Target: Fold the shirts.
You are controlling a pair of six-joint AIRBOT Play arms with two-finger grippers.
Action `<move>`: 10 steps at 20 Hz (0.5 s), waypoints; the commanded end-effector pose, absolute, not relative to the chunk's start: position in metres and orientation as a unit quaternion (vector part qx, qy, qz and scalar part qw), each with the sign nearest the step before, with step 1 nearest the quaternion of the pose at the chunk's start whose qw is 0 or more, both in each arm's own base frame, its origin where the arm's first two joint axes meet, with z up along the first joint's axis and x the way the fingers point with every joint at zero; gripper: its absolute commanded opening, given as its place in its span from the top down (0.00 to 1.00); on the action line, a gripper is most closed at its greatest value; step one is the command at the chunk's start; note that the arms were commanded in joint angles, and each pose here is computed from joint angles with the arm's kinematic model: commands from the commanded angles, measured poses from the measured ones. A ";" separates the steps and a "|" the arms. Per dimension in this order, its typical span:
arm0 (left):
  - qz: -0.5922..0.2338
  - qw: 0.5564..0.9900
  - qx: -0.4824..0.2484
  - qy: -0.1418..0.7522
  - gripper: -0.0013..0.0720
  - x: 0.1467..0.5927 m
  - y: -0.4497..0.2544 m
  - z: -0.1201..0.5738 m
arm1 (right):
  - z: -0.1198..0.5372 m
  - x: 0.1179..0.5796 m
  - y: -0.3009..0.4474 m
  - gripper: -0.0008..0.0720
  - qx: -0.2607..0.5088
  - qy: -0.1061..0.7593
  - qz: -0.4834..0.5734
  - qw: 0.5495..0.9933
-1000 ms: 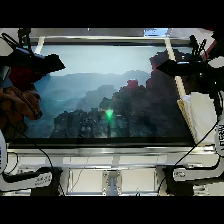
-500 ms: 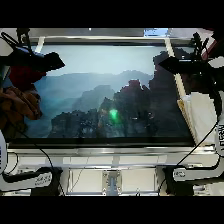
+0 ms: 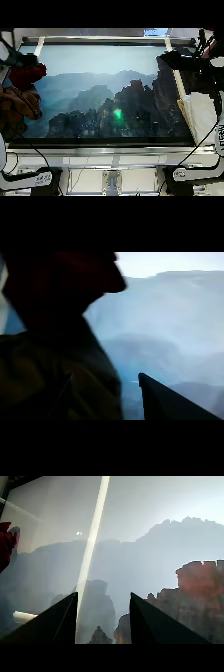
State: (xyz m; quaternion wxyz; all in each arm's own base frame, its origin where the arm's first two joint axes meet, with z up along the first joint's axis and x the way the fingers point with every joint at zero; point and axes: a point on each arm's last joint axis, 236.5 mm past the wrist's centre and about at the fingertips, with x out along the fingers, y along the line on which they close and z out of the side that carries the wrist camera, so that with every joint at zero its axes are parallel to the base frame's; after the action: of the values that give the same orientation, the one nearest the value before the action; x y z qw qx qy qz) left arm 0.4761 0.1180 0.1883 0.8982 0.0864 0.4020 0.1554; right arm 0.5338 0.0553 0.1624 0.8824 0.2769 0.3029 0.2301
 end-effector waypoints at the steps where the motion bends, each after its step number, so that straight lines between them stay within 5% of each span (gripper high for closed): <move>1: 0.300 0.856 0.046 0.419 0.32 0.431 0.229 0.185 | 0.170 0.534 0.060 0.46 0.294 0.295 0.239 0.877; 6: 0.303 0.812 -0.156 0.474 0.32 0.400 0.284 0.102 | 0.199 0.548 0.058 0.46 0.354 0.242 0.238 0.872; 10: 0.304 0.786 -0.197 0.500 0.32 0.405 0.308 0.041 | 0.215 0.548 0.062 0.46 0.389 0.223 0.252 0.857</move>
State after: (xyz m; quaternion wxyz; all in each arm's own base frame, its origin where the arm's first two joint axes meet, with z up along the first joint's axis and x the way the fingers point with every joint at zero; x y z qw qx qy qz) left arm 0.4051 0.2920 0.0790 0.8027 -0.1452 0.4911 0.3056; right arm 0.5456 0.0610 0.1990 0.8680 0.3559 0.2456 0.2439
